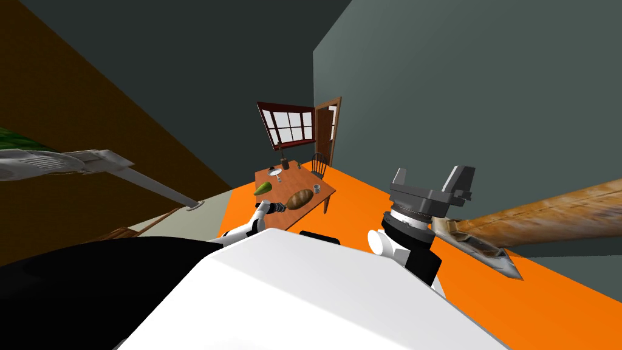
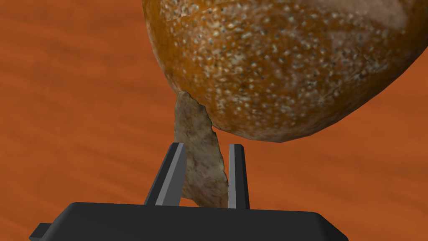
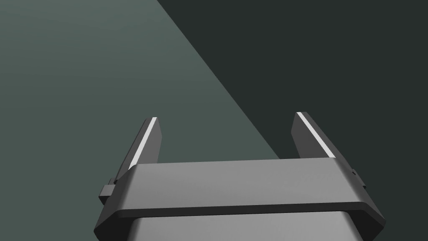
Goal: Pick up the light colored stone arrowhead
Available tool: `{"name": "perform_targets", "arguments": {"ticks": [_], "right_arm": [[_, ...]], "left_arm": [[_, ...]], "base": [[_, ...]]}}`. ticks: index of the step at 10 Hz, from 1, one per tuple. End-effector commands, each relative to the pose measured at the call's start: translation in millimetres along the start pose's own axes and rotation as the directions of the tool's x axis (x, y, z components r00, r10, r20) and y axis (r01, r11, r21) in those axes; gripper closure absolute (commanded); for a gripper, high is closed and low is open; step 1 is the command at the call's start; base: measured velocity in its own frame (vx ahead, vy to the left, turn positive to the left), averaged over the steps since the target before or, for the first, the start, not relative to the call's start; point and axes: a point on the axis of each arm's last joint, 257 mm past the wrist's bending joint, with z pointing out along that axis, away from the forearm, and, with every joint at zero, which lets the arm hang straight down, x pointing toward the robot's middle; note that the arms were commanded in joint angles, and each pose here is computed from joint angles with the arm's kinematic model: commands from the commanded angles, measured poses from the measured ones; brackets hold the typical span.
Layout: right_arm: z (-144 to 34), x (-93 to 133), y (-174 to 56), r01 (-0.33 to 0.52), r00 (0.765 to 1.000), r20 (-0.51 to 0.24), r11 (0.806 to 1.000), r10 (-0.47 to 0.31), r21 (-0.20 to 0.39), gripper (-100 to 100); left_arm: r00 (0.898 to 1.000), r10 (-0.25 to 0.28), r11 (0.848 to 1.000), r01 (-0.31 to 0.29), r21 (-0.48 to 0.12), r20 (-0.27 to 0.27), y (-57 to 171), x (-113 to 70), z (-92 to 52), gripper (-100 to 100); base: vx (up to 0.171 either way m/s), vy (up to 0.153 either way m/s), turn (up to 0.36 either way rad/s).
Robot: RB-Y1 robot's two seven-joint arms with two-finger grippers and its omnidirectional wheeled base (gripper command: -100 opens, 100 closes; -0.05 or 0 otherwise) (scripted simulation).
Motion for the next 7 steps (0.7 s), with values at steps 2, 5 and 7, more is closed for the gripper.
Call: {"name": "perform_targets", "arguments": {"ticks": [2,5,7], "right_arm": [[0.0,0.0,0.0,0.0,1.0,0.0,1.0,0.0,0.0,0],[0.0,0.0,0.0,0.0,1.0,0.0,1.0,0.0,0.0,0],[0.1,0.1,0.0,0.0,1.0,0.0,1.0,0.0,0.0,0]], "left_arm": [[1.0,0.0,1.0,0.0,0.0,0.0,-0.1,0.0,0.0,0],[1.0,-0.025,0.999,0.024,0.046,0.005,-19.9,-17.0,-11.9,100],[0.997,-0.069,0.995,0.067,0.08,0.021,-33.1,-41.6,-23.0,100]], "base": [[0.0,0.0,0.0],[-0.05,0.013,-0.18],[-0.044,0.002,-0.237]]}}
